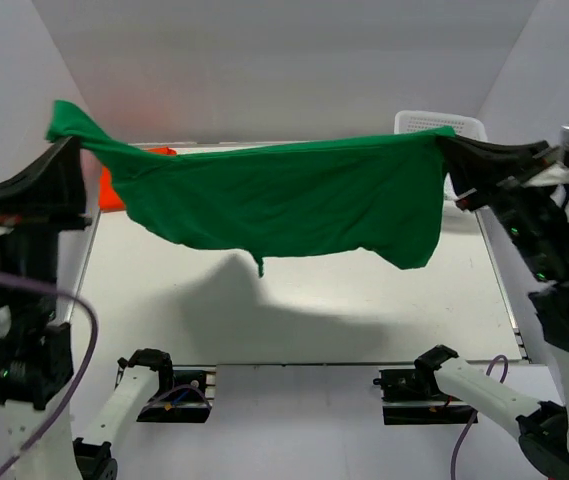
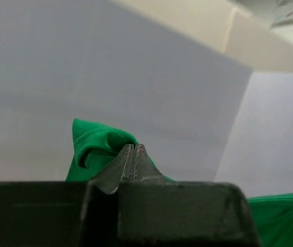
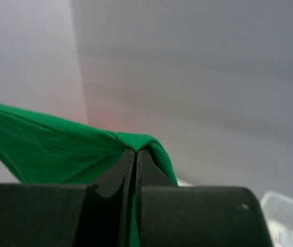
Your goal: Fold and stack the t-shirts
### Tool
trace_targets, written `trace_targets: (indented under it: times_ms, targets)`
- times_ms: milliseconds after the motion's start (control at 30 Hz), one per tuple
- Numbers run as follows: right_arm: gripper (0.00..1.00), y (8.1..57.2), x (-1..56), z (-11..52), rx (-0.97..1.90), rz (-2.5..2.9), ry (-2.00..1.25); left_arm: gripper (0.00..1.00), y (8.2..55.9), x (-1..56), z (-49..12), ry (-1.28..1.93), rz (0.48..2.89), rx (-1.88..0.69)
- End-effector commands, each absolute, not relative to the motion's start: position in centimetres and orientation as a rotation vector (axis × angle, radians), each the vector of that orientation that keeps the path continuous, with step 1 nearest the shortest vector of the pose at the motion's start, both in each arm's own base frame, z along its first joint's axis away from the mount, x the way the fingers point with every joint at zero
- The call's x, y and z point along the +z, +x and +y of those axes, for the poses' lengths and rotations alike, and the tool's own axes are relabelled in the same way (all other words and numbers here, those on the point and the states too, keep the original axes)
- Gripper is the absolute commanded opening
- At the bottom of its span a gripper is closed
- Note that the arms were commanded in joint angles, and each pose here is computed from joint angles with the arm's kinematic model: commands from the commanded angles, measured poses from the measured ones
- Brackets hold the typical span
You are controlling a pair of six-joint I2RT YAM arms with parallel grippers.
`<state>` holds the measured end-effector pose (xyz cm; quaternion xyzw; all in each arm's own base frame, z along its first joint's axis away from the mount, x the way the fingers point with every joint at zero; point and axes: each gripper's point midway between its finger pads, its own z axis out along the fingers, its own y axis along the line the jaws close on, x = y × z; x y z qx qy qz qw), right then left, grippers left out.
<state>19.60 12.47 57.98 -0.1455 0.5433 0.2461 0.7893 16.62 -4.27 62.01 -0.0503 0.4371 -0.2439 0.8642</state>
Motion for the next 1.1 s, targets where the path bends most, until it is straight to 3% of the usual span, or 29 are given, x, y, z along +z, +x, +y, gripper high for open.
trace_targets:
  times_ms: [0,233,400,467,667,767,900,933,1000,1033,1067]
  targets:
    - [0.00,14.5,60.2,12.4,0.585,1.062,-0.461,0.00,13.3,64.4,-4.1,-0.051,0.866,-0.482]
    - [0.00,8.5,61.0,11.4,0.679,0.939,-0.534,0.00,6.0,69.8,-5.3,0.089,0.742,-0.512]
    - [0.00,11.0,58.7,12.3,0.664,1.007,-0.516,0.00,8.3,69.1,-5.8,0.094,0.776,-0.517]
    - [0.00,12.2,57.9,13.0,0.668,1.030,-0.515,0.00,11.1,67.6,-6.1,0.085,0.834,-0.519]
    - [0.00,23.9,48.3,14.8,0.527,1.298,-0.307,0.00,23.8,59.5,-6.3,0.011,1.072,-0.453]
    - [0.00,29.7,42.7,14.5,0.405,1.383,-0.158,0.00,29.6,53.2,-6.4,-0.028,1.185,-0.435]
    - [0.00,35.3,32.9,14.7,0.285,1.578,-0.055,0.00,38.4,40.3,-6.3,-0.165,1.448,-0.392]
    - [0.00,36.8,29.6,16.0,0.288,1.652,-0.093,0.06,41.5,35.6,-6.3,-0.199,1.555,-0.384]
    - [0.03,40.2,23.4,16.6,0.252,1.801,-0.078,0.57,44.5,30.5,-5.8,-0.254,1.665,-0.323]
    - [0.20,41.4,22.9,16.6,0.259,1.827,-0.064,0.74,46.7,25.1,-5.8,-0.292,1.805,-0.291]
    - [0.49,43.4,19.0,16.9,0.216,1.937,-0.066,0.92,48.1,24.9,-6.0,-0.303,1.826,-0.293]
